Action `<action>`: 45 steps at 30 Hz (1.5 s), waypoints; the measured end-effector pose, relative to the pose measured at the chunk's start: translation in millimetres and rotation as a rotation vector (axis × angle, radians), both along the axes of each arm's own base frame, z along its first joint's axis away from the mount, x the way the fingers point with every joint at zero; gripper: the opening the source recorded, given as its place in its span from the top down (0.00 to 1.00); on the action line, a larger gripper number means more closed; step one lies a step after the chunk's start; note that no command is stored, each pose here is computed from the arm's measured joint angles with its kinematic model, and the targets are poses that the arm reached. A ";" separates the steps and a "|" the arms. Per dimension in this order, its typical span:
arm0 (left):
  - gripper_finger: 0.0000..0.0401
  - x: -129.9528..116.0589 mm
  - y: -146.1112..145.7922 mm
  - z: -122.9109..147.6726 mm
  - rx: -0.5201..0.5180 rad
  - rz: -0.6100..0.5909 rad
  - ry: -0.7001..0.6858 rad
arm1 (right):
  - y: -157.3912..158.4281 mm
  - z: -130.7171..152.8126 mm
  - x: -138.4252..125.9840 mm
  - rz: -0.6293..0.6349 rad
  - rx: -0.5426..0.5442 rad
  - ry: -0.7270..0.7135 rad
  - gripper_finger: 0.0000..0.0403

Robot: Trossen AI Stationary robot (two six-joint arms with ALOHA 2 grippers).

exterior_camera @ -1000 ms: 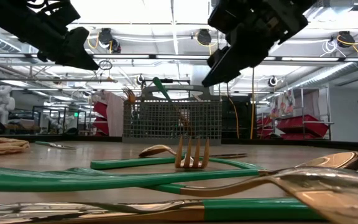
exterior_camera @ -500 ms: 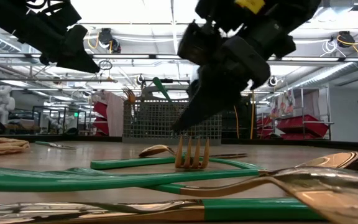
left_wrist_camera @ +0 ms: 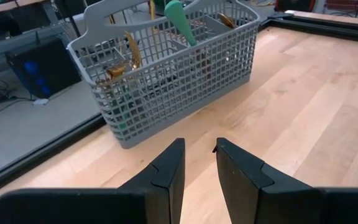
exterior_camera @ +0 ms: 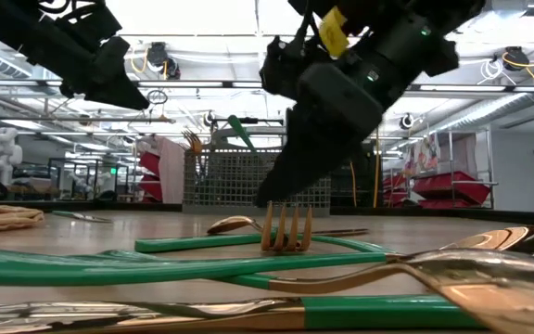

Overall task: Sort silverware
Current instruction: Put the green spoon into the gray silverware basket

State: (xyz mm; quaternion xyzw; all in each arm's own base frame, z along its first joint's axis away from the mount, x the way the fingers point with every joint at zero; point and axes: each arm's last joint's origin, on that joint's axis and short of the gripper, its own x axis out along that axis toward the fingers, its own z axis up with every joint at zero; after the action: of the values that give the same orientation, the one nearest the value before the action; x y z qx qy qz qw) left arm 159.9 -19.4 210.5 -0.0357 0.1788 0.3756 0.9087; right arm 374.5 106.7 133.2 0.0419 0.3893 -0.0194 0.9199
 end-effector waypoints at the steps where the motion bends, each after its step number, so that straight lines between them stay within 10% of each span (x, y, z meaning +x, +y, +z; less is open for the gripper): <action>1: 0.75 0.0 0.0 0.1 0.000 0.000 -0.001 | 2.2 -1.9 -0.3 -0.004 0.003 0.002 0.62; 32: 0.75 0.5 -0.4 -1.8 -0.020 -0.002 0.001 | 22.0 -35.6 5.0 -0.085 0.051 -0.027 0.63; 45: 0.75 0.5 -0.4 -1.8 -0.018 -0.003 0.003 | 18.8 -34.9 6.4 -0.065 -0.040 -0.056 0.99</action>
State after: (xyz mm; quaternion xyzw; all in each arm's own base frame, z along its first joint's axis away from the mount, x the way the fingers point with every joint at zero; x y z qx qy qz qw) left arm 160.4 -19.8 208.7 -0.0431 0.1835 0.3728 0.9086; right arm 380.9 125.5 98.3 0.0366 0.3616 -0.0557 0.9299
